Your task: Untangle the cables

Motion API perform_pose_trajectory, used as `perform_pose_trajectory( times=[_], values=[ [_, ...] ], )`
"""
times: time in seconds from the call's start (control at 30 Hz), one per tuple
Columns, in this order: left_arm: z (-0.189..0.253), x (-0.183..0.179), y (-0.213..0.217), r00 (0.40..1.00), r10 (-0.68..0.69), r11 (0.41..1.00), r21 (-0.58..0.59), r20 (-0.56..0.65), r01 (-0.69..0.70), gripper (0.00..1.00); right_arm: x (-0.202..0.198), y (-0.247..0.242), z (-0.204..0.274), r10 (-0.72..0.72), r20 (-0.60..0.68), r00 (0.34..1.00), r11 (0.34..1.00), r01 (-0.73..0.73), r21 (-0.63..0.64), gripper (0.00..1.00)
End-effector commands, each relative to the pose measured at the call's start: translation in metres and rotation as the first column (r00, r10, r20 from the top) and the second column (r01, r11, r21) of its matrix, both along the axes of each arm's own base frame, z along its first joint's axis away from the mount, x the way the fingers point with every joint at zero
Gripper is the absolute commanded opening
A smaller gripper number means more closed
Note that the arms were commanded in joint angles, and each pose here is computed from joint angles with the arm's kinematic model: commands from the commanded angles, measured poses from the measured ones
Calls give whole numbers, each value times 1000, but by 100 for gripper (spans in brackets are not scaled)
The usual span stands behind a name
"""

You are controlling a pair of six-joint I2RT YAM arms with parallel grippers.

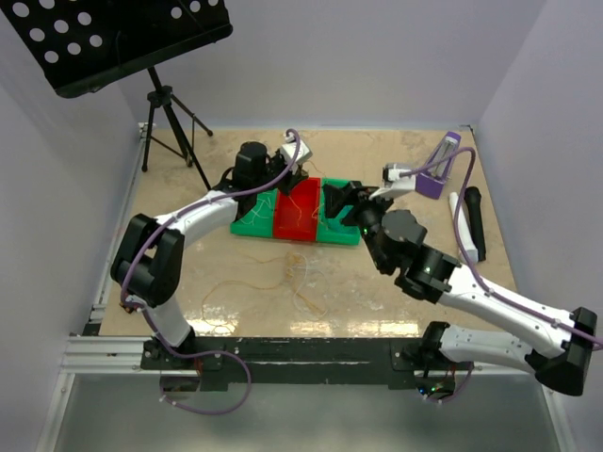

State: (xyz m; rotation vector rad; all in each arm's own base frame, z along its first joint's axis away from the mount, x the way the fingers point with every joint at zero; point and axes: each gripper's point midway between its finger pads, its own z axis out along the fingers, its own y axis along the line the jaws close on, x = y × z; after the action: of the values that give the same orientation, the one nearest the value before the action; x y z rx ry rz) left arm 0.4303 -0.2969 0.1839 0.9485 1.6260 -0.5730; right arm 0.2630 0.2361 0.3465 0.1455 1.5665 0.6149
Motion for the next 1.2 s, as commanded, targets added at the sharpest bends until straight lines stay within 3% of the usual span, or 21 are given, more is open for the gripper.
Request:
perform_pose_trajectory(
  times=[0.0,0.27,0.57,0.83,0.9,0.97,1.0,1.07,1.1,1.13,1.17],
  values=[
    [48,-9,-4,991,-53,998,-39,123,59,0,30,11,6,27,26,999,995,-25,-92,73],
    [48,-23,-5,988,-103,994,-31,116,108,0,70,21,-19,129,40,991,989,-126,-75,67],
    [45,-28,-2,988,-120,992,-12,94,122,0,66,41,-31,262,89,961,963,-255,-83,56],
    [45,-36,-1,983,-158,987,-8,94,159,0,71,42,-39,264,86,961,961,-255,-105,38],
    [48,-41,-3,979,-183,983,-11,94,185,0,76,45,-42,264,83,961,960,-254,-115,29],
    [50,-46,-4,973,-210,977,-9,94,212,1,80,49,-43,272,86,959,958,-260,-123,15],
    [52,-48,-4,972,-216,976,-10,94,218,4,83,50,-42,270,86,959,958,-259,-123,6],
    [56,-50,-4,972,-215,976,-14,95,217,25,86,51,-42,261,87,961,961,-251,-117,0],
    [57,-49,-3,973,-209,977,-13,97,211,43,89,51,-41,251,86,964,964,-241,-113,0],
    [60,-48,0,978,-184,982,-14,97,186,70,92,49,-42,233,80,969,968,-224,-111,0],
    [64,-45,3,983,-155,987,-23,100,158,84,95,48,-44,219,73,973,971,-210,-110,0]
  ],
)
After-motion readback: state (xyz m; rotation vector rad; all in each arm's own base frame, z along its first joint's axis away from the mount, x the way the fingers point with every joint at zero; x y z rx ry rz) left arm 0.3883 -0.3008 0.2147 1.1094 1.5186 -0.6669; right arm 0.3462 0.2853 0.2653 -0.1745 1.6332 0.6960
